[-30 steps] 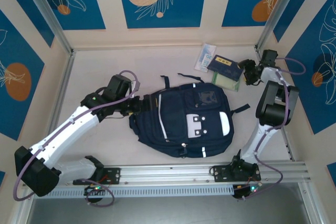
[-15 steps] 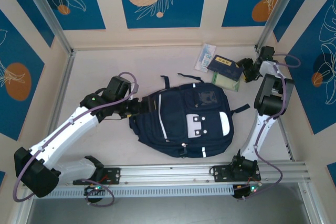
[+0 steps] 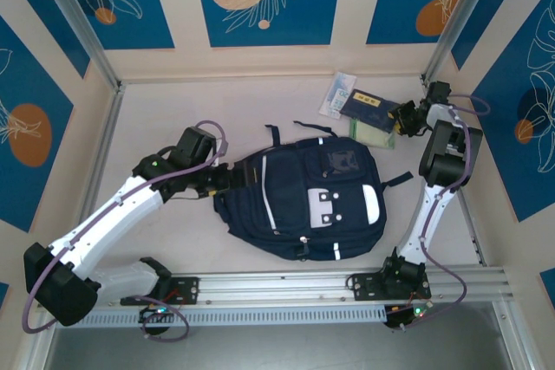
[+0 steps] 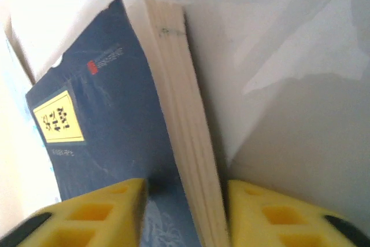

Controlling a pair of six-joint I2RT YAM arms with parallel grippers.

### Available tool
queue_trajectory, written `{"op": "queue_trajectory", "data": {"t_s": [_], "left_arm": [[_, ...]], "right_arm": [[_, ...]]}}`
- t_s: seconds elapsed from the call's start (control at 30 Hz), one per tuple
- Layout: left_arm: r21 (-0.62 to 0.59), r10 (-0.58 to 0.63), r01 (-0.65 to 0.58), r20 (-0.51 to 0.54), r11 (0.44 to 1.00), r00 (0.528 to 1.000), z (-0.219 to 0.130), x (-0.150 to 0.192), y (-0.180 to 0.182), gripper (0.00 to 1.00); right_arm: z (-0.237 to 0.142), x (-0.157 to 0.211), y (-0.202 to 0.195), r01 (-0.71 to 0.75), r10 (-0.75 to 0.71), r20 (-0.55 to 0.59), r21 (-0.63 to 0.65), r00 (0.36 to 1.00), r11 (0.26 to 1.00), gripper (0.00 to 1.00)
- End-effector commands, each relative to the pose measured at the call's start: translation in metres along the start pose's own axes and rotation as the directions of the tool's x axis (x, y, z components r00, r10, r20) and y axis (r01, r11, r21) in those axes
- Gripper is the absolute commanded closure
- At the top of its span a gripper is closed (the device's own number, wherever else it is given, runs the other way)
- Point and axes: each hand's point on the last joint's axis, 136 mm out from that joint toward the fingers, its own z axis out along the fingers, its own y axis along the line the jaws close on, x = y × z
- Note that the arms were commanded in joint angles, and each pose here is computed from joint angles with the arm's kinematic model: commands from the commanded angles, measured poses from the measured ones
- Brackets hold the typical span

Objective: Pack books, pencil case, and school supplies into a backpack

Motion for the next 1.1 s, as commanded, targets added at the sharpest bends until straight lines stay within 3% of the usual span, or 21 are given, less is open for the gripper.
{"op": "queue_trajectory", "data": {"t_s": [0.0,0.07,0.23,0.43,0.67,0.83,1.07], "left_arm": [[-0.02,-0.027,0.027,-0.008,0.999,1.0,-0.003,0.006,0.008,0.0],[-0.016,-0.03,0.029,-0.007,0.999,1.0,-0.004,0.006,0.008,0.0],[-0.001,-0.03,0.03,0.01,1.0,1.0,-0.006,0.006,0.007,0.0],[0.029,-0.029,0.028,0.043,0.999,0.999,-0.012,0.005,0.004,0.0],[0.056,-0.022,0.017,0.085,0.998,0.996,-0.024,0.003,0.001,0.0],[0.071,-0.014,0.006,0.125,0.997,0.992,-0.036,-0.005,-0.006,0.0],[0.147,-0.135,0.103,0.226,0.984,0.965,-0.051,-0.038,-0.026,0.0]], "right_arm": [[0.006,0.007,0.01,0.014,-0.016,-0.055,-0.049,0.998,0.999,0.71],[0.007,0.014,0.012,0.043,-0.045,-0.071,-0.034,0.996,0.999,0.81],[-0.001,0.031,0.022,0.153,-0.151,-0.093,0.014,0.984,0.988,0.92],[-0.049,0.03,0.05,0.216,-0.216,0.033,-0.003,0.976,0.976,1.0],[-0.111,0.046,0.109,0.294,-0.276,0.14,-0.122,0.951,0.948,1.0],[-0.152,0.064,0.132,0.231,-0.185,0.193,-0.252,0.964,0.94,1.0],[-0.197,0.125,0.164,0.179,-0.106,0.185,-0.446,0.977,0.877,1.0]]}}
